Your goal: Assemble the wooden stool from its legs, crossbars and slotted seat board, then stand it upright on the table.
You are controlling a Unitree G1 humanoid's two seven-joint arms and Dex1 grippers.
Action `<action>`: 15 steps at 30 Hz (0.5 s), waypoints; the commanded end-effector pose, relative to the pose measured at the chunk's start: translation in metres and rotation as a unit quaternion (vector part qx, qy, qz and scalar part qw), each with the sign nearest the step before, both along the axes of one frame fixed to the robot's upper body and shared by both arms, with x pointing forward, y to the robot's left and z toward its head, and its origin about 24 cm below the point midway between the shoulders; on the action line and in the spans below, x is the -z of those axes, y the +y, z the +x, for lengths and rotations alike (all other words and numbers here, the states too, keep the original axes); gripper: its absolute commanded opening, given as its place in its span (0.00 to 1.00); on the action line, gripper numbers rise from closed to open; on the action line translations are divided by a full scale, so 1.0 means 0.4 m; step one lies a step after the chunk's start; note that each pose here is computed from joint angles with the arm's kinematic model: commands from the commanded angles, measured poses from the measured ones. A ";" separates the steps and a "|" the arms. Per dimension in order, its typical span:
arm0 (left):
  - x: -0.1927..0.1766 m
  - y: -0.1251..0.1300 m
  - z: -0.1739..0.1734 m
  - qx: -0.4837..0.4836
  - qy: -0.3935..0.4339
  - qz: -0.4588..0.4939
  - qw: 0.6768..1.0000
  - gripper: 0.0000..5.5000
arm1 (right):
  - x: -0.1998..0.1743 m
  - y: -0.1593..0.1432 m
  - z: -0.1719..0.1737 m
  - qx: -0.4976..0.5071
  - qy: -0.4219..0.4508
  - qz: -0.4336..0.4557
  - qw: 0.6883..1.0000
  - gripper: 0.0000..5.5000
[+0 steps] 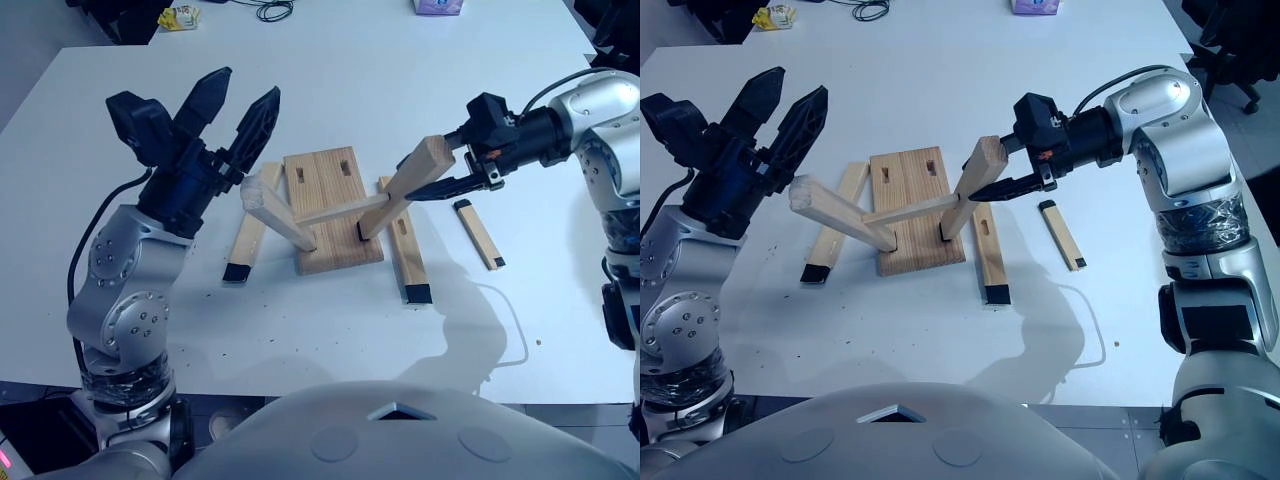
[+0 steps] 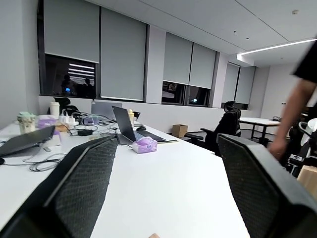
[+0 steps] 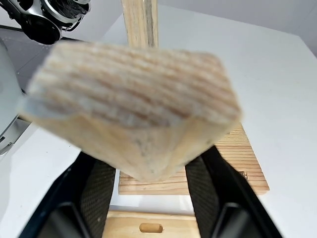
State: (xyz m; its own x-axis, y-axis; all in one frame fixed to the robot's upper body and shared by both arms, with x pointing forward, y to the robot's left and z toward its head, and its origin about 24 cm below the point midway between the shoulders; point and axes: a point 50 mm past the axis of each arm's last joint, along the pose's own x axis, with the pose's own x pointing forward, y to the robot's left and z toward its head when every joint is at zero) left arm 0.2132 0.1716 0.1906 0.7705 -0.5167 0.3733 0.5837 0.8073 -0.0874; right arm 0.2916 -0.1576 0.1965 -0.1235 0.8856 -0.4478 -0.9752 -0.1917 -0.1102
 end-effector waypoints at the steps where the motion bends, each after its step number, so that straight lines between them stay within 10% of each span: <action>1: 0.014 -0.019 0.006 0.002 0.010 0.007 1.000 0.67 | 0.008 0.031 0.001 -0.030 0.010 -0.023 0.999 0.37; 15: 0.054 -0.052 0.009 -0.006 0.016 0.007 1.000 0.67 | 0.017 0.096 0.000 -0.063 -0.032 -0.097 0.993 0.37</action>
State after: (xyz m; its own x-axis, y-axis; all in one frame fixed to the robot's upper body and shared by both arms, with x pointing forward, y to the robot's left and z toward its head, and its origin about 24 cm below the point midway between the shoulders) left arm 0.2132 0.1622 0.1858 0.7704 -0.4732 0.4273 0.5459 0.8358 -0.0588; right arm 0.2965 -0.1432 0.2084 -0.1193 0.8026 -0.5845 -0.9527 -0.2582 -0.1601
